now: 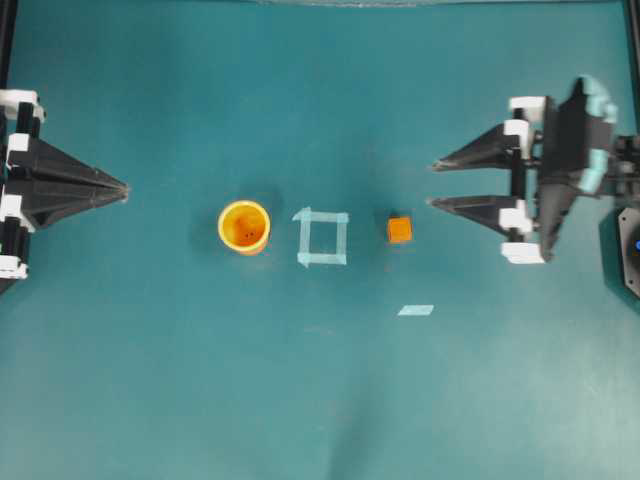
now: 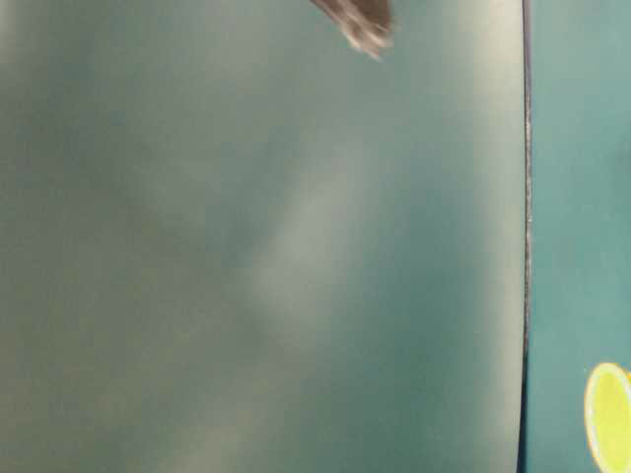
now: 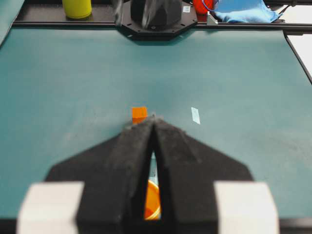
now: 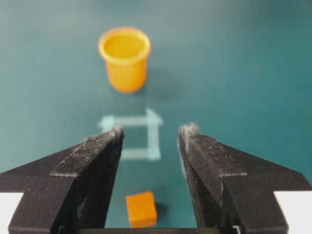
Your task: Move the block to the right with right arm.
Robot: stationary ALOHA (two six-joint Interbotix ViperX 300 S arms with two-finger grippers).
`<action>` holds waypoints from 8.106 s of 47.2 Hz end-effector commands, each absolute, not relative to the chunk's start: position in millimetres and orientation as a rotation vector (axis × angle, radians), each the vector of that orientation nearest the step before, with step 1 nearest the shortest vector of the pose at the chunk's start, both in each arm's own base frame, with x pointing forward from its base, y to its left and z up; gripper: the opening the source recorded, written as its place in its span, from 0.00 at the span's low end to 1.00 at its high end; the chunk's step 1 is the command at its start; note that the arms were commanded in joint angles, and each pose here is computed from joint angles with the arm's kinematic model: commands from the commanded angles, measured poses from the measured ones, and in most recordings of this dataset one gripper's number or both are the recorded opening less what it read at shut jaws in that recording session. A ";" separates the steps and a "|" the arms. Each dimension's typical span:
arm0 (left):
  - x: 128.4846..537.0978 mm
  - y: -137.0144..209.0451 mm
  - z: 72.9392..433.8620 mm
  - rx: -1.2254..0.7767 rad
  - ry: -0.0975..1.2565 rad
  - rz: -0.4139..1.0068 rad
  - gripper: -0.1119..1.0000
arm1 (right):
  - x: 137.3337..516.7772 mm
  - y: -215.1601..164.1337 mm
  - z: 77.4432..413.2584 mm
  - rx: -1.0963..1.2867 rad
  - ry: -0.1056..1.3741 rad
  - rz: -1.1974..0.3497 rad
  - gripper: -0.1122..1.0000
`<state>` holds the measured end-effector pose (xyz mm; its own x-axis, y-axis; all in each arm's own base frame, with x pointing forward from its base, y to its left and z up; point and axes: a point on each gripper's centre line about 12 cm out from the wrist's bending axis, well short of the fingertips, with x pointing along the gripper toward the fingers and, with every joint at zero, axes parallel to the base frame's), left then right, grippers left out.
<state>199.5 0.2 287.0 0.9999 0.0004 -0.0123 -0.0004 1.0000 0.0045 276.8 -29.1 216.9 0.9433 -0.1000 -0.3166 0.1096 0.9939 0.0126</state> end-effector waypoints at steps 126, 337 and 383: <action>202.6 -0.2 295.3 -0.009 0.005 -0.002 0.10 | 336.8 -19.8 182.9 0.046 0.827 -0.062 0.46; 202.9 -0.2 295.9 -0.009 -0.002 -0.002 0.10 | 96.4 1.4 293.8 0.183 0.813 -0.058 0.46; 202.9 -0.2 295.9 -0.011 -0.002 -0.001 0.10 | 96.5 1.4 291.0 0.181 0.821 -0.057 0.46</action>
<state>200.2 0.2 284.6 0.9996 0.0005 -0.0291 -0.0008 0.9999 -0.0109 94.7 1.0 287.7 0.6743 0.0163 -0.7383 0.1247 0.9829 0.1356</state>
